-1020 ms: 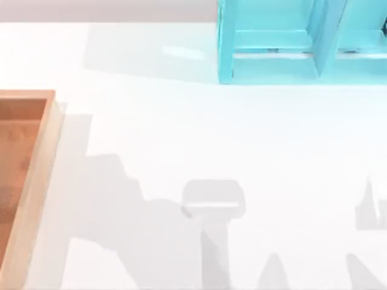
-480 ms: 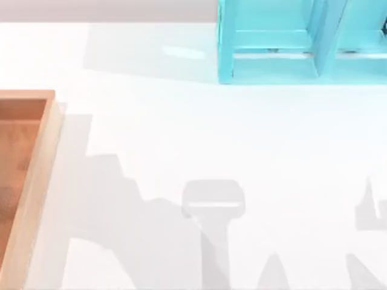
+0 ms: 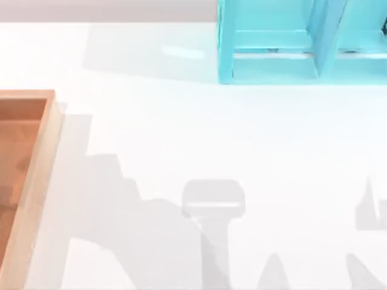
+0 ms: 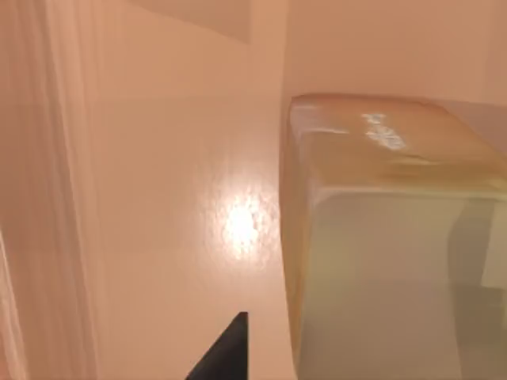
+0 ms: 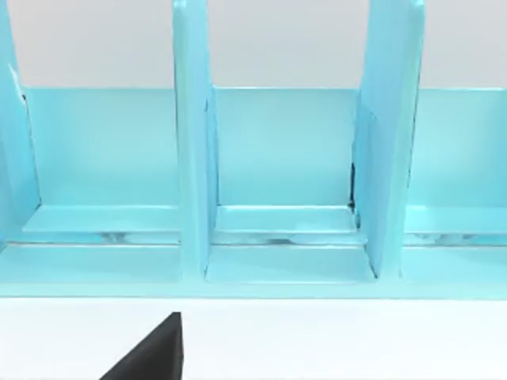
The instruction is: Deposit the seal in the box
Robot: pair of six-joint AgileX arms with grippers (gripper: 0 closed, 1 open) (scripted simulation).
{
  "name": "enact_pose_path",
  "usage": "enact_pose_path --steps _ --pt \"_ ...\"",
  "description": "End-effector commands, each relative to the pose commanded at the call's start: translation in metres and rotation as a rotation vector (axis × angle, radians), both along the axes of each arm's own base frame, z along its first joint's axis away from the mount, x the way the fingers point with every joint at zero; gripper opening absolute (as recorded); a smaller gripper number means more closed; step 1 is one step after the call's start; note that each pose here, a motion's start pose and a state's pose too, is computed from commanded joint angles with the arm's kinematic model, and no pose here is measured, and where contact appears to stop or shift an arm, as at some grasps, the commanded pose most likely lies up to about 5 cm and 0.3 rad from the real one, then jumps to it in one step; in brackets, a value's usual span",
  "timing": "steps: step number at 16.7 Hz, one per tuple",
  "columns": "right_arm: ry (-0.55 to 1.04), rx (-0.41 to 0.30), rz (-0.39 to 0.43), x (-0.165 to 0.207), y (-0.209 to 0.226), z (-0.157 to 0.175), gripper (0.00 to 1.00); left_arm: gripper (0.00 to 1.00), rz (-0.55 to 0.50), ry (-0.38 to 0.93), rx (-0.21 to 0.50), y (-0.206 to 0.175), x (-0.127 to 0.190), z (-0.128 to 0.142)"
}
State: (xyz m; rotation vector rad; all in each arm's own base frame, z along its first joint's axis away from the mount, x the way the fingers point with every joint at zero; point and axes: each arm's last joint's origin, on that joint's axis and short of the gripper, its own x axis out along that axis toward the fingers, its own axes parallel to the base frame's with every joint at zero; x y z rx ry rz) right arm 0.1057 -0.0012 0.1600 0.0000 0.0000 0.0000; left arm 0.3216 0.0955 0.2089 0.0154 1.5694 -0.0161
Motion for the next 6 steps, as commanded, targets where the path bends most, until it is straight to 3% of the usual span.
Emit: enact_pose_path --steps 6 --pt "0.000 0.000 0.000 0.0000 0.0000 0.0000 1.00 1.00 0.000 0.000 0.000 0.0000 0.0000 0.0000"
